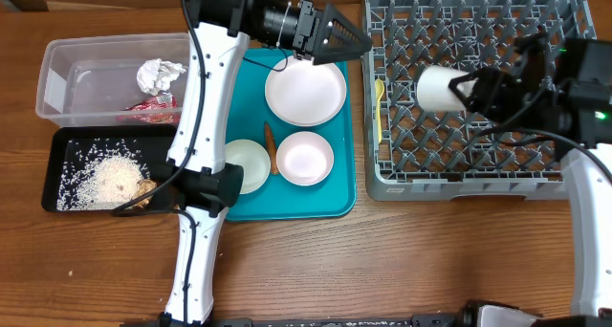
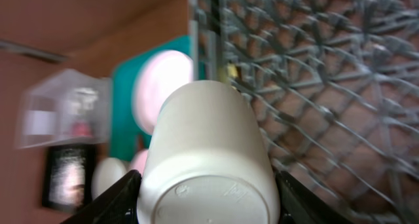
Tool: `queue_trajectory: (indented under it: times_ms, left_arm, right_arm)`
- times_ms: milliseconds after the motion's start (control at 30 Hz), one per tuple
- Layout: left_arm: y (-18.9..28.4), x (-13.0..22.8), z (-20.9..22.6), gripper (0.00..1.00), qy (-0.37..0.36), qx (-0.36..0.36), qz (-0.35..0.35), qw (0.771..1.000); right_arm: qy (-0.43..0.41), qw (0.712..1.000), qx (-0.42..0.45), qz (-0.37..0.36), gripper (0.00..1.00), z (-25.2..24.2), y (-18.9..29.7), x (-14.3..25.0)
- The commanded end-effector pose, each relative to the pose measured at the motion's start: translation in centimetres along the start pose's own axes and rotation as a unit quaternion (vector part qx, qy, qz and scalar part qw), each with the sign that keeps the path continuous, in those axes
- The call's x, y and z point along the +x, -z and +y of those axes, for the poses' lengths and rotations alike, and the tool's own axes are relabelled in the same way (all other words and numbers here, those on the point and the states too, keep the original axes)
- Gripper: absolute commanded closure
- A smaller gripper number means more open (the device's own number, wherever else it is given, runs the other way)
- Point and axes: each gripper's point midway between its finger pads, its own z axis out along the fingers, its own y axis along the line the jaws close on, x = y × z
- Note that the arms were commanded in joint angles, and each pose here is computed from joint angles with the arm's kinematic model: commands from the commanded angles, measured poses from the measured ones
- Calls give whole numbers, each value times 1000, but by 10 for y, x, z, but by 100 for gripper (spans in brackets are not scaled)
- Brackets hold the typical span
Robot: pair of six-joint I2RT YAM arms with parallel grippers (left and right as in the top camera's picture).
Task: Sort waste into correct bins and load items into the dishwasher
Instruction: 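Lower the white cup upright into the dish rack with the right gripper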
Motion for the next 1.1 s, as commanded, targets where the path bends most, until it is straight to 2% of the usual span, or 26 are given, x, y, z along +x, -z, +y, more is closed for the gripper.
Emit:
queue_trajectory:
  times_ms: [0, 133, 267, 567, 1067]
  left_arm:
    - [22, -3, 45, 26, -2, -167, -17, 986]
    - [50, -3, 95, 29, 14, -325, -24, 945]
    - [69, -2, 118, 26, 16, -412, -24, 911]
    - [81, -2, 127, 24, 16, -451, -25, 892]
    - [81, -2, 127, 22, 16, -452, -25, 891]
  right_arm:
    - [17, 990, 133, -50, 53, -14, 19, -14]
    - [24, 979, 196, -43, 53, -16, 10, -4]
    - [27, 972, 233, -28, 53, -25, -9, -1]
    - [25, 967, 249, 33, 53, -41, -52, 14]
    - [25, 974, 209, 81, 53, -30, -74, 32]
